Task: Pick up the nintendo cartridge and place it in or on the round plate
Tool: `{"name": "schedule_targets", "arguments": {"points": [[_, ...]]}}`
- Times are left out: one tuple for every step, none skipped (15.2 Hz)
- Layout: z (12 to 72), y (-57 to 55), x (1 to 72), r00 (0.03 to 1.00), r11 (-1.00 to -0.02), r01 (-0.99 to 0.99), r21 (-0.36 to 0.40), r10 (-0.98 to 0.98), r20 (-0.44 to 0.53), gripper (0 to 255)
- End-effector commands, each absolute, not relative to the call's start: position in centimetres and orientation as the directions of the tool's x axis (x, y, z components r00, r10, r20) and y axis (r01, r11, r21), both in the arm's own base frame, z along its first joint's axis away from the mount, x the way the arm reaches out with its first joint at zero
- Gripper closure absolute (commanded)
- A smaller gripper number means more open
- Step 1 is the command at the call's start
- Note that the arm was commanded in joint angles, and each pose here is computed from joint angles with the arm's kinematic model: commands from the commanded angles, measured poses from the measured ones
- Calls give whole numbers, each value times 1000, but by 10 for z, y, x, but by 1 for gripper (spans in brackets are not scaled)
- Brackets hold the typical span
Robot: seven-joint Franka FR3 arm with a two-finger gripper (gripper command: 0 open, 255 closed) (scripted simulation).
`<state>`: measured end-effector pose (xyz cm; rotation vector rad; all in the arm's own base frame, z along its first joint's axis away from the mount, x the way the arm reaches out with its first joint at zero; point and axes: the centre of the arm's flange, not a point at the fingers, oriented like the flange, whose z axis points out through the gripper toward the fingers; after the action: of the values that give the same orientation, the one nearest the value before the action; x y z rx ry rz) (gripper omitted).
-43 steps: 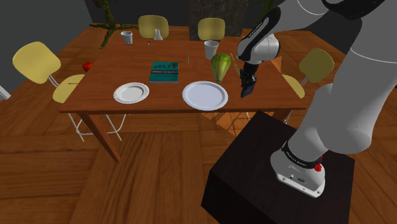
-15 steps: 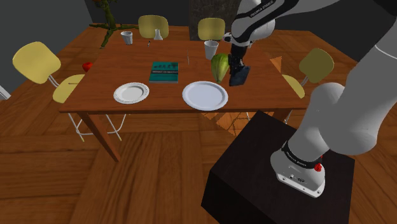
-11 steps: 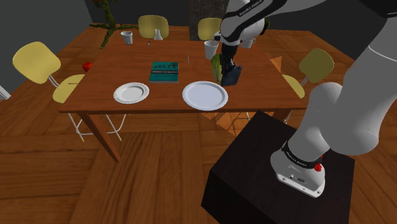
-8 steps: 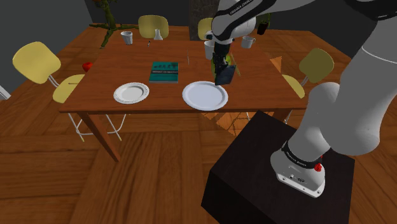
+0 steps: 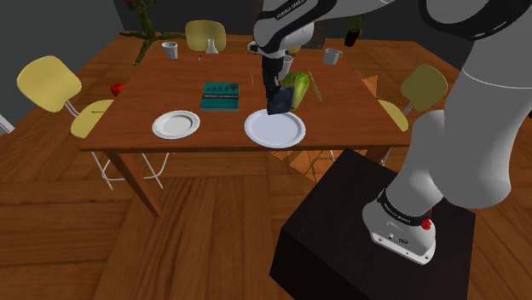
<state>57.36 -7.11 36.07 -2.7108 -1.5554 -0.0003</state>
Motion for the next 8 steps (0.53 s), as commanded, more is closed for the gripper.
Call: {"name": "schedule_targets", "arguments": {"points": [[351,-70,576,505,-505,863,-14,863,9,255],[346,-70,576,505,-505,863,-14,863,9,255],[341,-70,576,505,-505,863,-14,863,9,255],[335,-70,576,505,-505,863,-14,863,9,255],[330,-70,576,505,-505,863,-14,863,9,255],[325,-70,576,505,-505,863,-14,863,9,255],[319,-70,576,505,-505,863,-14,863,9,255],[314,-70,576,505,-505,863,-14,863,9,255]]}}
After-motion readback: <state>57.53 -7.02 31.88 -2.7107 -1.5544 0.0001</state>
